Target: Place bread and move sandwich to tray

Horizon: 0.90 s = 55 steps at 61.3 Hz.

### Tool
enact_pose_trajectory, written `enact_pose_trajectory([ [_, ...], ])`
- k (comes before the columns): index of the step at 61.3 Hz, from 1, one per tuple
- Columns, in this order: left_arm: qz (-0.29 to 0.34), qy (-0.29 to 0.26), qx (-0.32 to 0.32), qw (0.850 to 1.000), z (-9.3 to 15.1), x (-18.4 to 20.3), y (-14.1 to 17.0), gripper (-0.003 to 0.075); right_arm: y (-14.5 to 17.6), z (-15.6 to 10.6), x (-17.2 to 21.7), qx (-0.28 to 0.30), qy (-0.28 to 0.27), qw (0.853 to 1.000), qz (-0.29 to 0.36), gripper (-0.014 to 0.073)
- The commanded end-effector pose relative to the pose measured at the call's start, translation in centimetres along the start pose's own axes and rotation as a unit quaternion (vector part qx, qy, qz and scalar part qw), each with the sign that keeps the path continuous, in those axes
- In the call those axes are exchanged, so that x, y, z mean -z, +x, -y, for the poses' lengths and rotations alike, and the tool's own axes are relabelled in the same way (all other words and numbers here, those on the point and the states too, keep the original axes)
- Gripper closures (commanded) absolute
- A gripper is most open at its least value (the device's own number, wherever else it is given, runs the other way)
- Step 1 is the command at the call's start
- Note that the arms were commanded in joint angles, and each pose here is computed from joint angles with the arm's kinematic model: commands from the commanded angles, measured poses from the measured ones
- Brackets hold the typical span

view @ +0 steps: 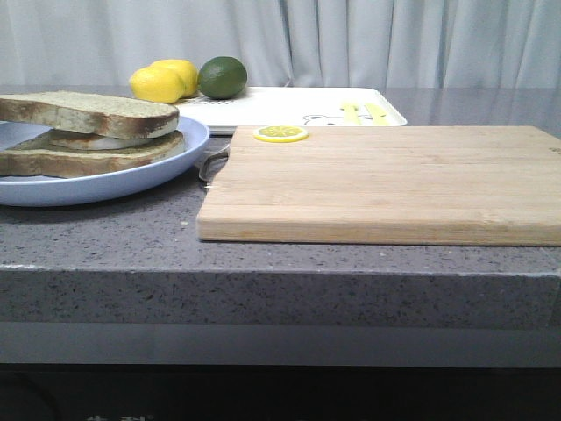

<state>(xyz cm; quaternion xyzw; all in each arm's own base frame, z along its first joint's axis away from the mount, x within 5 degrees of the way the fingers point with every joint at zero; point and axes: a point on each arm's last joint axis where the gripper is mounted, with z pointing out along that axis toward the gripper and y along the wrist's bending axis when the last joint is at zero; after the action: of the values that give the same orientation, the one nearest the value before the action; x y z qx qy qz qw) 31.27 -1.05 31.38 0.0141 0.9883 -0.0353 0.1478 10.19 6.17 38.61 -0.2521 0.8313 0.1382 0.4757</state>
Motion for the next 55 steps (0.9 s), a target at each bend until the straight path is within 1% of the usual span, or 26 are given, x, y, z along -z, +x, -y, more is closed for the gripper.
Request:
enact_pose_trajectory([
  [1, 0.046, 0.013, 0.005, 0.999, 0.3, 1.1, -1.1, 0.0176, -1.1, 0.1, 0.5, 0.003, 0.008, 0.999, 0.043, 0.0295],
  [6, 0.050, 0.013, 0.007, 0.999, 0.2, 0.3, -1.6, 0.0176, -1.1, 0.1, 0.5, 0.003, 0.008, 0.999, 0.043, 0.0295],
  [12, 0.039, 0.013, 0.008, 0.999, 0.1, -0.6, -2.0, 0.0177, -1.1, 0.1, 0.5, 0.003, 0.008, 0.999, 0.043, 0.0295],
  [16, 0.036, 0.014, 0.009, 0.999, 0.1, -1.1, -2.2, 0.0196, -1.1, 0.1, 0.5, 0.003, 0.008, 0.999, 0.043, 0.0295],
  [21, 0.039, 0.021, 0.014, 0.999, 0.2, -1.8, -2.5, 0.0247, -1.1, 0.1, 0.5, 0.003, 0.008, 0.999, 0.043, 0.0295],
  [30, 0.048, 0.050, 0.032, 0.997, 0.7, -2.4, -3.0, 0.0337, -1.1, 0.1, 0.5, 0.003, 0.008, 0.999, 0.043, 0.0295],
  [33, 0.050, 0.052, 0.033, 0.997, 0.7, -2.7, -3.2, 0.0363, -1.1, 0.1, 0.5, 0.003, 0.008, 0.999, 0.043, 0.0295],
  [43, 0.029, 0.052, 0.036, 0.998, 0.6, -4.3, -3.4, 0.0416, -1.1, 0.1, 0.5, 0.003, 0.008, 0.999, 0.043, 0.0295],
  [49, 0.027, 0.054, 0.038, 0.997, 0.6, -4.4, -3.4, 0.0452, -1.1, 0.1, 0.5, 0.003, 0.008, 0.999, 0.043, 0.0295],
  [55, 0.027, 0.054, 0.038, 0.997, 0.6, -4.4, -3.4, 0.0517, -1.1, 0.1, 0.5, 0.003, 0.008, 0.999, 0.043, 0.0295],
])
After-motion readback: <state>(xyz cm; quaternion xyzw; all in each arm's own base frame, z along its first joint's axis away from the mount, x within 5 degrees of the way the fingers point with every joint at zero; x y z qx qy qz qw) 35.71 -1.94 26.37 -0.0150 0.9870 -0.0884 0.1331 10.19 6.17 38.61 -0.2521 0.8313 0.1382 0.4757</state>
